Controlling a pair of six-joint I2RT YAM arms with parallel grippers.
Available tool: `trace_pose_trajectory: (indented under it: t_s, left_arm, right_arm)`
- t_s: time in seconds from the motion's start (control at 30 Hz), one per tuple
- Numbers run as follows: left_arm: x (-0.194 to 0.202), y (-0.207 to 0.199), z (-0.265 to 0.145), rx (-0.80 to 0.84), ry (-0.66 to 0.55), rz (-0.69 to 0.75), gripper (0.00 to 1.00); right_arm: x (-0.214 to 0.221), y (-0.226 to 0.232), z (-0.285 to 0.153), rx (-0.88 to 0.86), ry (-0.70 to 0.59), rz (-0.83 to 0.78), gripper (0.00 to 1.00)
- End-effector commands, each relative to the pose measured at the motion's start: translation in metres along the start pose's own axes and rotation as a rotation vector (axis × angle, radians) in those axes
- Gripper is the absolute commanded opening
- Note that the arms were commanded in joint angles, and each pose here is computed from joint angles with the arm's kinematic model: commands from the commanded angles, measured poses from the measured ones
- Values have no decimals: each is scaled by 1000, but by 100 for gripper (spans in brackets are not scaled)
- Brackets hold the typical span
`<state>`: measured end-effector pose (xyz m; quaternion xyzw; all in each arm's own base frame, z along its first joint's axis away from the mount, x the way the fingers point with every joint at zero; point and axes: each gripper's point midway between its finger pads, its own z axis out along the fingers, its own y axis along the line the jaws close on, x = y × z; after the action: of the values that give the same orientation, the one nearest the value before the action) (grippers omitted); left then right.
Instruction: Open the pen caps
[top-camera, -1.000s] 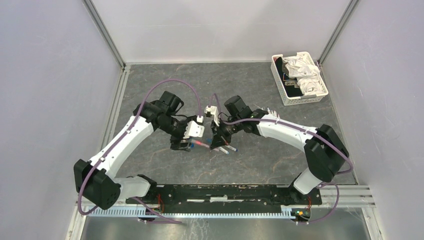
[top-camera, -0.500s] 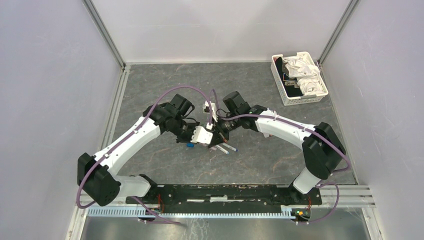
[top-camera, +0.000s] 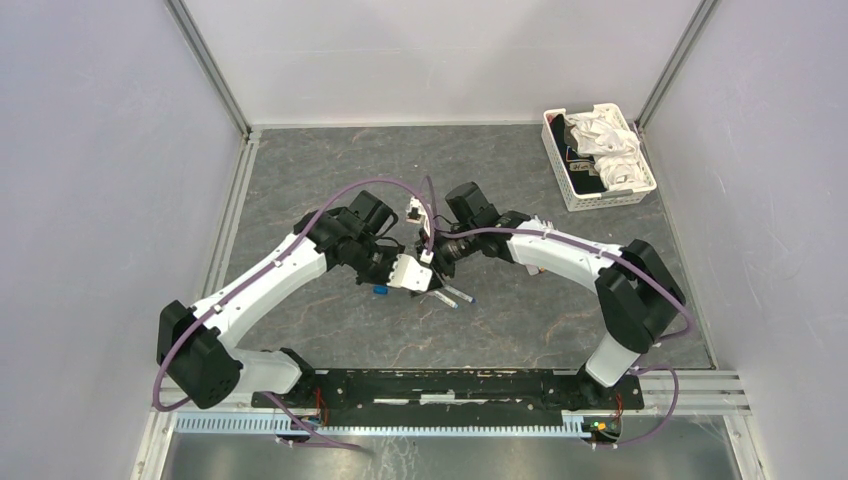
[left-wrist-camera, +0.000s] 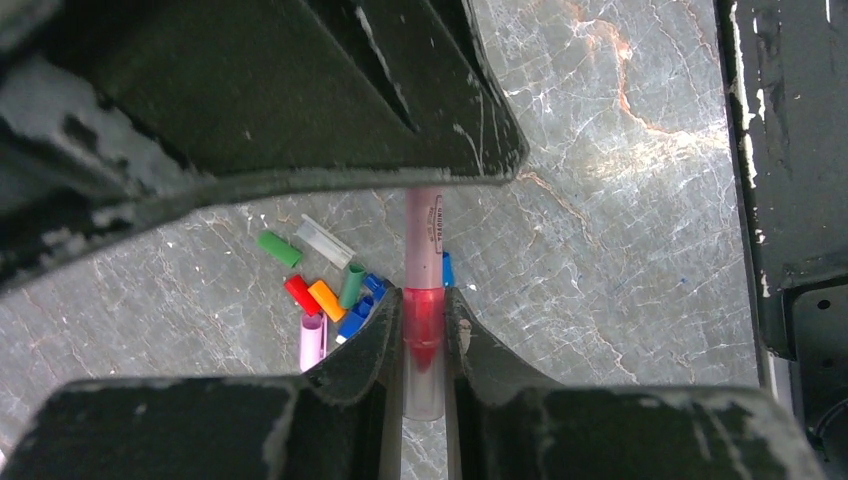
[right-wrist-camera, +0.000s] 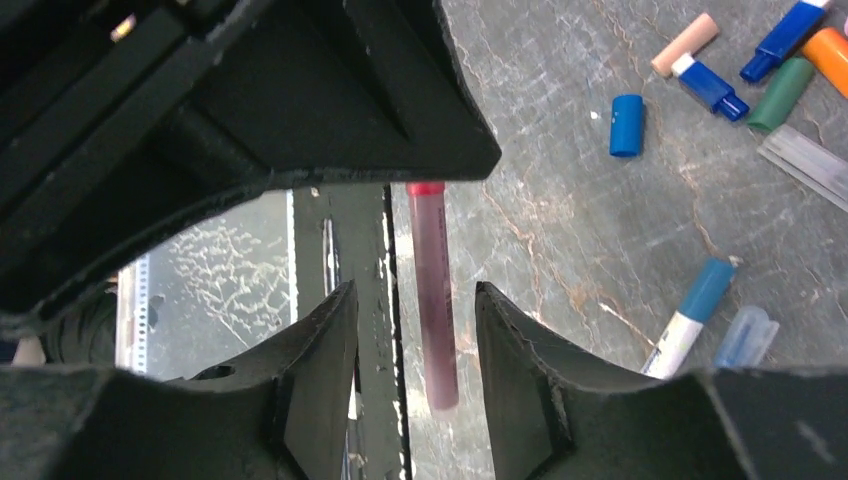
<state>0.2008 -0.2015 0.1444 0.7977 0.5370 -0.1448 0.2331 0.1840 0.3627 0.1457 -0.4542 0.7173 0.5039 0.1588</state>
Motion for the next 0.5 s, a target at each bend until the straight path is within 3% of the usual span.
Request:
trace_pose_trajectory:
  t_s: [0.0,0.17,0.33,0.47]
  left_arm:
    - [-13,12,-6,-43,-30,-10,2]
    - [-17,13,-8,-42,-45,-8,2]
    - [-13,9,-6,-26,-33,-2,2]
    - [10,13,-8,-45,66,0,2]
  right_arm:
    - [-21,3,12,-65,-82,22,51]
    - [-26,-2,19,-76,-98,76,40]
    - [-15,-11,16,-41,-89,95,0]
    - [15,-30,-2,64,-37,136,0]
